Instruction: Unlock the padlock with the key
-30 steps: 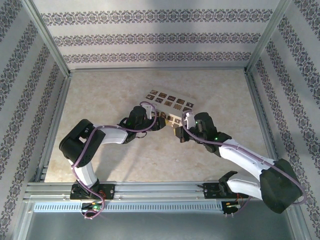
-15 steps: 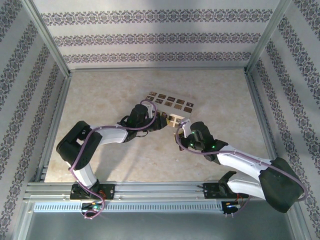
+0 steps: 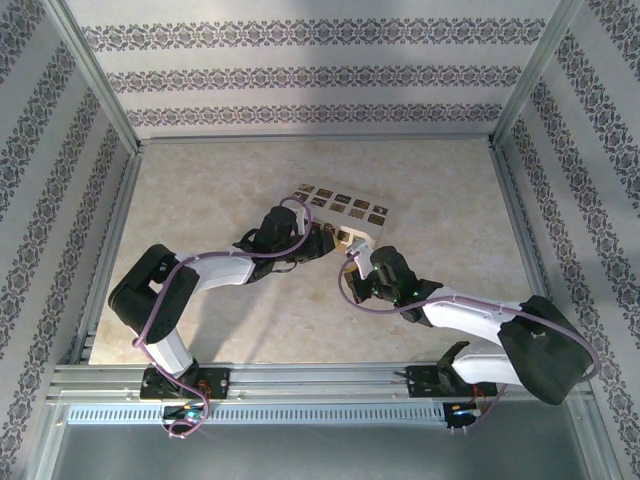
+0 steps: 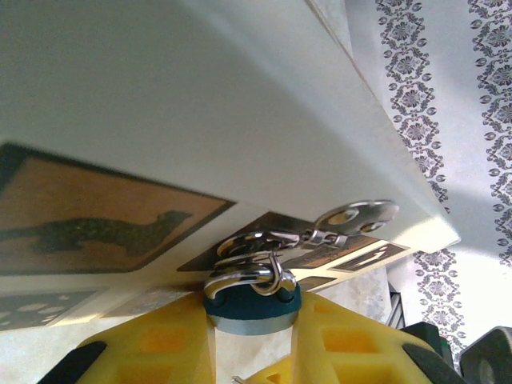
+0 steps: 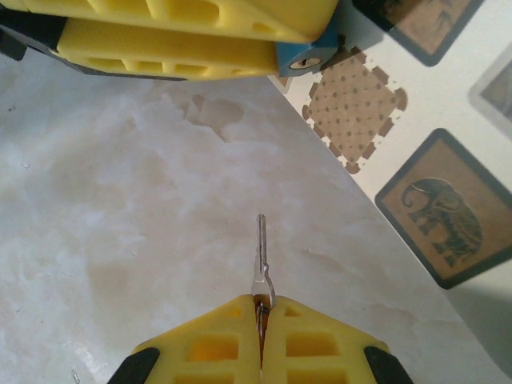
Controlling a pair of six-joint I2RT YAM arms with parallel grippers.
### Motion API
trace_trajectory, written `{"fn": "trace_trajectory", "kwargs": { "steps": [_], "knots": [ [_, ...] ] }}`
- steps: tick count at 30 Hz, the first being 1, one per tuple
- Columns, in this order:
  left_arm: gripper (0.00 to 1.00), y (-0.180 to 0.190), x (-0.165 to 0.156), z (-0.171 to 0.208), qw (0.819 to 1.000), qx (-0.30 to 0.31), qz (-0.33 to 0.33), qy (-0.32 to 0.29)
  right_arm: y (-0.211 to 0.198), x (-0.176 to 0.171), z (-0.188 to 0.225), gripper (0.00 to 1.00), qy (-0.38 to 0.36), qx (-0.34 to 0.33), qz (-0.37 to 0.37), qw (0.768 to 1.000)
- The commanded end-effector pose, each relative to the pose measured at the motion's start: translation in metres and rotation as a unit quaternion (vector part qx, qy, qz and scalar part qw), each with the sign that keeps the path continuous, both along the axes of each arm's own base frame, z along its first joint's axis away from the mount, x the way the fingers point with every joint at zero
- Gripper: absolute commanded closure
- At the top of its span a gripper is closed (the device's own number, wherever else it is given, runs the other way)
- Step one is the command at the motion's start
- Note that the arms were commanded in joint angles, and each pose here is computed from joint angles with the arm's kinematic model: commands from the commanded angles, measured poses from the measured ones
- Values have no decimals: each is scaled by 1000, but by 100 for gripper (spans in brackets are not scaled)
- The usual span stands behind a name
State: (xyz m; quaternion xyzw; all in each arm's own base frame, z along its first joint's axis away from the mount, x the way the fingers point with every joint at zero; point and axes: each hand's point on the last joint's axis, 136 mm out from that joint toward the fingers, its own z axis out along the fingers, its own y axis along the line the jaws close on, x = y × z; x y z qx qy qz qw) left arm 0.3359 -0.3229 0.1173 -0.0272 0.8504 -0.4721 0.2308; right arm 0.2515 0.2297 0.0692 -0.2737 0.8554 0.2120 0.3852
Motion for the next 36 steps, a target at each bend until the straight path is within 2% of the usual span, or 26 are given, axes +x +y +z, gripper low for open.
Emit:
{"fn": "trace_trajectory", "kwargs": {
  "steps": [1,26,36],
  "knots": [
    [76,-12,2,37,999,-36,-5,-28,10,13,17,100,-41,5,5,999],
    [76,-9,1,37,999,-32,-3,-32,16,32,41,100,-98,1,2,995],
    [76,-9,1,37,999,-31,-4,-32,19,39,38,100,-98,-7,-2,995]
  ]
}}
